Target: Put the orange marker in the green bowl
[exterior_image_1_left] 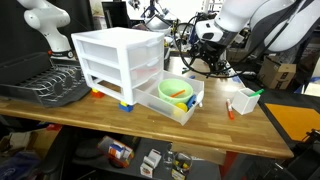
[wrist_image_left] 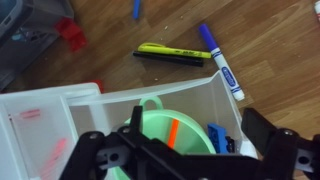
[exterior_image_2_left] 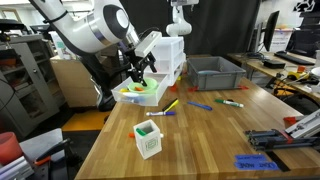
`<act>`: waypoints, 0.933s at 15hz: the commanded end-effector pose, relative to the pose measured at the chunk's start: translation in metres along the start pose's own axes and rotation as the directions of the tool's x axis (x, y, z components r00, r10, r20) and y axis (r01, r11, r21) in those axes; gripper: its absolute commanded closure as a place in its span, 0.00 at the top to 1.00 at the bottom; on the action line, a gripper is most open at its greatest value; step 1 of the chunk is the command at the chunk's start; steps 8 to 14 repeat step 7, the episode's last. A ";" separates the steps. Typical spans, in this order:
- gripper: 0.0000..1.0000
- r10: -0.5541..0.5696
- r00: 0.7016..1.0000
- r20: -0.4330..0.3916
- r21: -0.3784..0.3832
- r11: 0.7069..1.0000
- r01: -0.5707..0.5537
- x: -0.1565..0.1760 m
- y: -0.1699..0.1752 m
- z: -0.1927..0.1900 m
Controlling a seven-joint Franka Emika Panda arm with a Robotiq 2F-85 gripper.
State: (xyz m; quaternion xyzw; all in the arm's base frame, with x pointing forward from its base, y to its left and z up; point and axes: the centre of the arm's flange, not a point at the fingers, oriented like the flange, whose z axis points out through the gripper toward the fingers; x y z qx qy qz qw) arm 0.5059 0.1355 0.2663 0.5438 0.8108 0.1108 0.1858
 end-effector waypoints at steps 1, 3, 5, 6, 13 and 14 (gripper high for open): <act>1.00 0.028 1.000 0.014 0.017 0.999 -0.028 -0.001 0.001 -0.004; 1.00 0.050 0.998 0.026 0.026 0.998 -0.050 -0.001 0.003 -0.010; 1.00 0.054 0.998 0.028 0.031 0.998 -0.055 -0.001 0.002 -0.010; 1.00 0.055 0.998 0.029 0.032 0.998 -0.056 -0.001 0.001 -0.010; 1.00 0.055 0.998 0.029 0.033 0.998 -0.056 -0.001 0.001 -0.010; 1.00 0.055 0.998 0.029 0.033 0.998 -0.056 -0.001 0.001 -0.010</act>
